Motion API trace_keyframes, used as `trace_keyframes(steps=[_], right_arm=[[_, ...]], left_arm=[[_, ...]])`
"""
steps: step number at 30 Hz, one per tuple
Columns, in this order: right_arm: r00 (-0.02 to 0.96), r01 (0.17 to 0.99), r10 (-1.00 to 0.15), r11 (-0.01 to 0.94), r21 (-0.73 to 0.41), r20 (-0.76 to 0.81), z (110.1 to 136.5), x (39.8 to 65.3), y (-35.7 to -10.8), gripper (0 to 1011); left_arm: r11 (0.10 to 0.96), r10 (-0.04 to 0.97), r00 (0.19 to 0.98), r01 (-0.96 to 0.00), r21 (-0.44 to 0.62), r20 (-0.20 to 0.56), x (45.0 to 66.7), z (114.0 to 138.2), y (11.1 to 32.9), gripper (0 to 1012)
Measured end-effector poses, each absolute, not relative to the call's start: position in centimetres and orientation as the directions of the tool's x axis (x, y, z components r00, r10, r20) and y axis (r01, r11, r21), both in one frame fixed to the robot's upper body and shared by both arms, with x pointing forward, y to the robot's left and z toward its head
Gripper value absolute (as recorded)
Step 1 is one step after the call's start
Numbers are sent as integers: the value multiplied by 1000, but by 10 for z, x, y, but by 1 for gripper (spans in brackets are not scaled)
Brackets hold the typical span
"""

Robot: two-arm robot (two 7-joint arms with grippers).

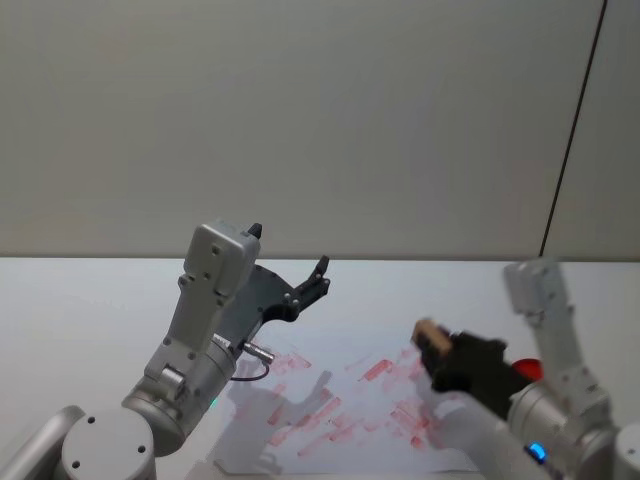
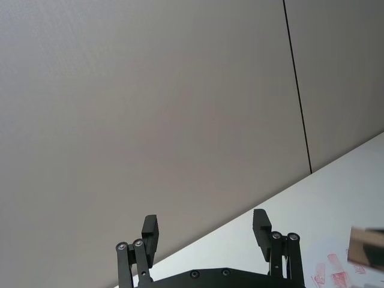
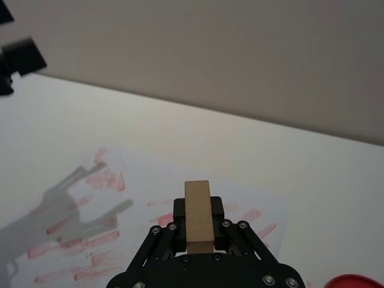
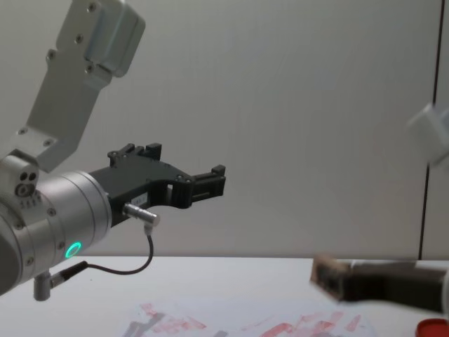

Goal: Use the one hand to pick up the stamp and affix it onto the A4 paper.

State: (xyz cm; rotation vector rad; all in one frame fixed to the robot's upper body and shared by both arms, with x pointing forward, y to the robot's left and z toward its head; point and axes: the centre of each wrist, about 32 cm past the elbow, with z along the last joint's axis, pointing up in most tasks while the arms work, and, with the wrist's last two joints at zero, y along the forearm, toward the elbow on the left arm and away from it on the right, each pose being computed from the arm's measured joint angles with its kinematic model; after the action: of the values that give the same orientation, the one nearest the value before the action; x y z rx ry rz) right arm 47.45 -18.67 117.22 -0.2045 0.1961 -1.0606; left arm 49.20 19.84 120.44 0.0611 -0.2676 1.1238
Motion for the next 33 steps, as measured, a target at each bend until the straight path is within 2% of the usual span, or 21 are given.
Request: trace_keyframes(steps=[9,20,33], right_arm=[[380,901,-921,388,-193,-82,1196,470,-217,220],[273,929,-960,280,-243,-63,1192,456,-254,220],[242,927,-970,240,-290,-29,1182,460,-264,220]], left_arm=[[434,882,404,-897,-86,242,492,1204,198,1002],[434,882,404,-897,-86,242,492,1204,198,1003],[434,882,404,-897,-86,242,492,1204,198,1003]])
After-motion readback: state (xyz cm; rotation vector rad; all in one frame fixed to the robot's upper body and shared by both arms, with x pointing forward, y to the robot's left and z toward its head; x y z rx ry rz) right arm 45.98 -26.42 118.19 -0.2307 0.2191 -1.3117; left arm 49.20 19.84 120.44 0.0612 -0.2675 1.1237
